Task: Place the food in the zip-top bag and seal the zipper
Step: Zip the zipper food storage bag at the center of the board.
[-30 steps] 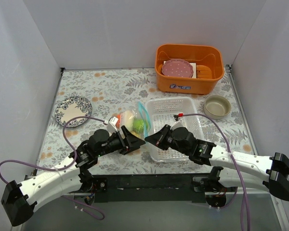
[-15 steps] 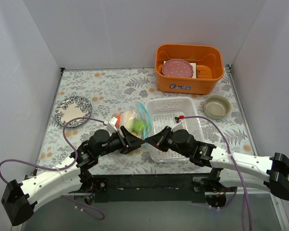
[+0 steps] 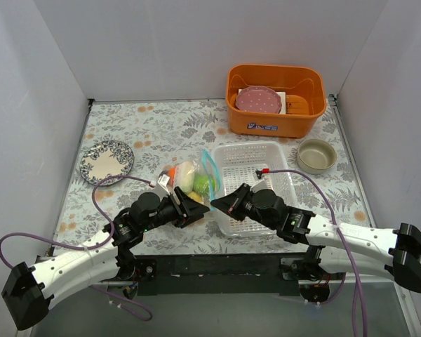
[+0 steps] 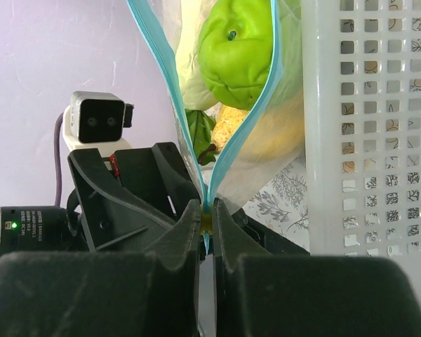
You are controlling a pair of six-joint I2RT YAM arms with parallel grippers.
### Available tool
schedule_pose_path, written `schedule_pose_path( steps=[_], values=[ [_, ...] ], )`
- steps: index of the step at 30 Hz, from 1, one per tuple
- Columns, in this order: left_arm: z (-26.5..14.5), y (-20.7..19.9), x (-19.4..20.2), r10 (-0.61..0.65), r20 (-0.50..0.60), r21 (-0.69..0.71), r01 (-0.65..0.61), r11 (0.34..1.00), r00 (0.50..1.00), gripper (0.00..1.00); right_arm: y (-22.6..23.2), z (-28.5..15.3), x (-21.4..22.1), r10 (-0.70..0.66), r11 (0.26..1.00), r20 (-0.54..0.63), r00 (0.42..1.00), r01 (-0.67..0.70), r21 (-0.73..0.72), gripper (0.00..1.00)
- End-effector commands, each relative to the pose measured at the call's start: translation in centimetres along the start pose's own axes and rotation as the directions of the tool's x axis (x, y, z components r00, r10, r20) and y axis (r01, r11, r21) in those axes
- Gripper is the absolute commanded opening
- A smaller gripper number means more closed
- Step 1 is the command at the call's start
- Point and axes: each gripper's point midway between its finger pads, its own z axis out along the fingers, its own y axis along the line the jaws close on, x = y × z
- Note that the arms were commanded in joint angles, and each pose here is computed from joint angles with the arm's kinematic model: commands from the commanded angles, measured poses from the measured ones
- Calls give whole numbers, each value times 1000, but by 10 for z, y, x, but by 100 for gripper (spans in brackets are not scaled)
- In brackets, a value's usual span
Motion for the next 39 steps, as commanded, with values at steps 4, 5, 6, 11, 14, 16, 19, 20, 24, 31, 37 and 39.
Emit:
schedule_pose_path(
  steps=[4, 5, 6, 11, 14, 16, 19, 20, 24, 31, 37, 39],
  values=[
    [7, -21, -15, -22, 77, 91, 14, 996, 997, 46, 21, 1, 2, 38, 997, -9, 999, -38, -66, 7],
    [8, -24, -15, -21, 75, 100, 13, 995, 997, 43, 21, 0, 2, 39, 997, -12, 999, -40, -67, 7],
    [10, -24, -16, -21, 76, 96, 14, 995, 997, 41, 21, 0, 2, 39, 997, -12, 999, -40, -65, 7],
    [11, -23, -15, -31, 68, 101, 24, 995, 997, 34, 21, -1, 1, 45, 997, -10, 999, -46, -66, 7],
    [10, -23, -14, -28, 69, 99, 21, 995, 997, 27, 19, 0, 0, 51, 997, -4, 999, -51, -64, 7],
    [9, -23, -16, -29, 75, 98, 21, 995, 997, 17, 19, 1, 1, 51, 997, -7, 999, -51, -61, 7],
    [9, -21, -16, -30, 77, 89, 23, 996, 997, 7, 18, 2, 2, 45, 997, -9, 999, -46, -57, 7],
    [9, -21, -15, -27, 75, 84, 20, 996, 997, 4, 20, 2, 1, 43, 997, -6, 999, -44, -60, 7],
    [9, -18, -15, -17, 75, 63, 12, 998, 997, 0, 22, 1, 0, 13, 998, -1, 1000, -13, -61, 13],
    [8, -17, -16, -4, 78, 49, 0, 999, 997, 0, 19, -2, 3, -26, 999, -21, 999, 26, -33, 29],
    [8, -16, -15, -5, 76, 50, 2, 999, 997, 0, 15, 1, 9, -26, 999, -49, 998, 25, -20, 27],
    [7, -18, -15, -2, 76, 54, -2, 999, 997, 0, 15, 3, 10, -33, 999, -52, 998, 32, -22, 25]
  ],
)
